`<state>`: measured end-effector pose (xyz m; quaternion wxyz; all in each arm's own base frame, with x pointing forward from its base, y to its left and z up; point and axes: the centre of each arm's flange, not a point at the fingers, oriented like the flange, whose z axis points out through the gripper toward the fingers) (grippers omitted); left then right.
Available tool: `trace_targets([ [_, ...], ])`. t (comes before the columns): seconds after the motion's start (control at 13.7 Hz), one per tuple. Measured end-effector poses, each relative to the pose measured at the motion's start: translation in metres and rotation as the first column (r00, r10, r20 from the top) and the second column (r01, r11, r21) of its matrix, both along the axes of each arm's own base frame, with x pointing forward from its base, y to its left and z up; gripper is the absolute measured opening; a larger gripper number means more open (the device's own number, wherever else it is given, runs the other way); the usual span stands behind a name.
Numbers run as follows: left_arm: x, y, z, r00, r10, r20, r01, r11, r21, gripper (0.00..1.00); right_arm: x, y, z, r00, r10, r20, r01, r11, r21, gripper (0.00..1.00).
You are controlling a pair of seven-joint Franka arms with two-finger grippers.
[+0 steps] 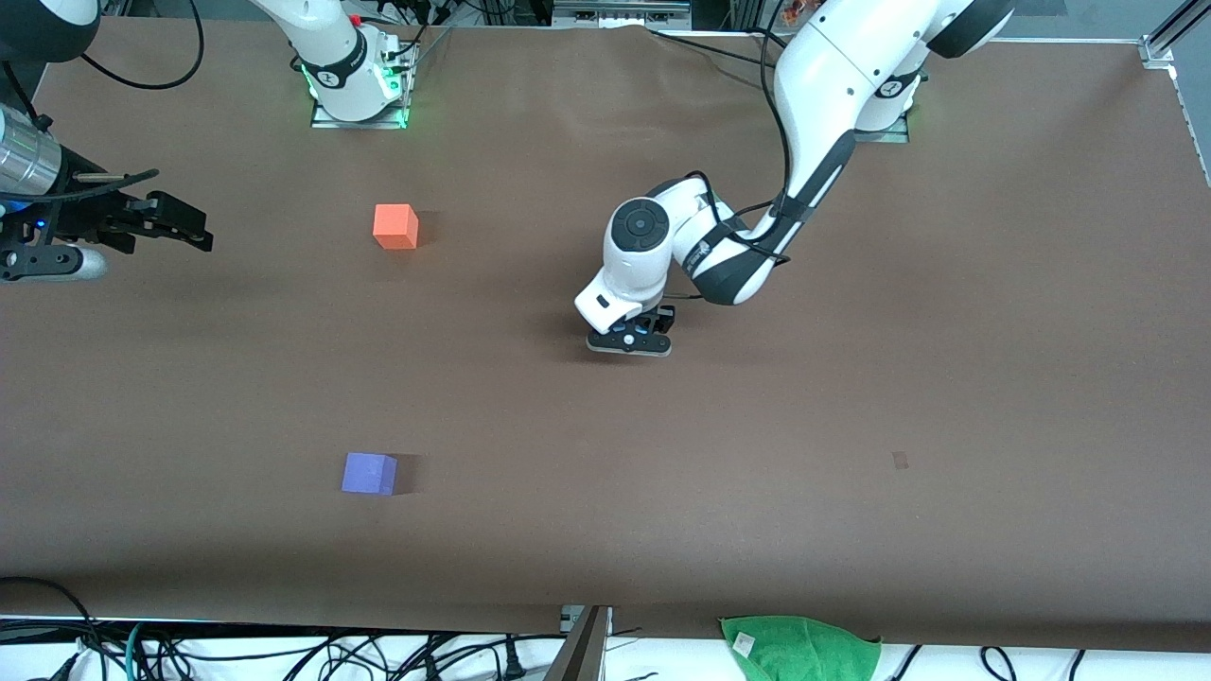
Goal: Place blue block between orange and purple blocks
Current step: 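Carry the blue block with the left gripper to mid-table and release, then withdraw the left gripper while the right gripper reaches the blue block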
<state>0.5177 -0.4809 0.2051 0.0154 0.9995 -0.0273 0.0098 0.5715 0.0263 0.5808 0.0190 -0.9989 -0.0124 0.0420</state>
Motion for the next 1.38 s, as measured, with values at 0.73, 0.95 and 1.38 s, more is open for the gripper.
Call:
trace_targets([
  [0.73,0.028,0.02,0.056,1.0,0.012,0.025,-0.013,0.999,0.049,1.0,0.005,0.003,-0.012,1.0,0.005,-0.02,-0.005,1.0,-0.003,1.0],
  [0.95,0.053,0.071,0.138,1.0,-0.022,0.021,0.019,0.993,0.117,1.0,0.014,0.01,-0.038,0.998,0.017,-0.067,-0.017,1.0,-0.006,1.0],
  [1.38,0.108,0.26,0.249,0.985,-0.154,-0.079,0.161,0.983,0.092,1.0,0.041,0.052,-0.105,0.991,0.02,-0.135,-0.019,1.0,0.009,1.0],
])
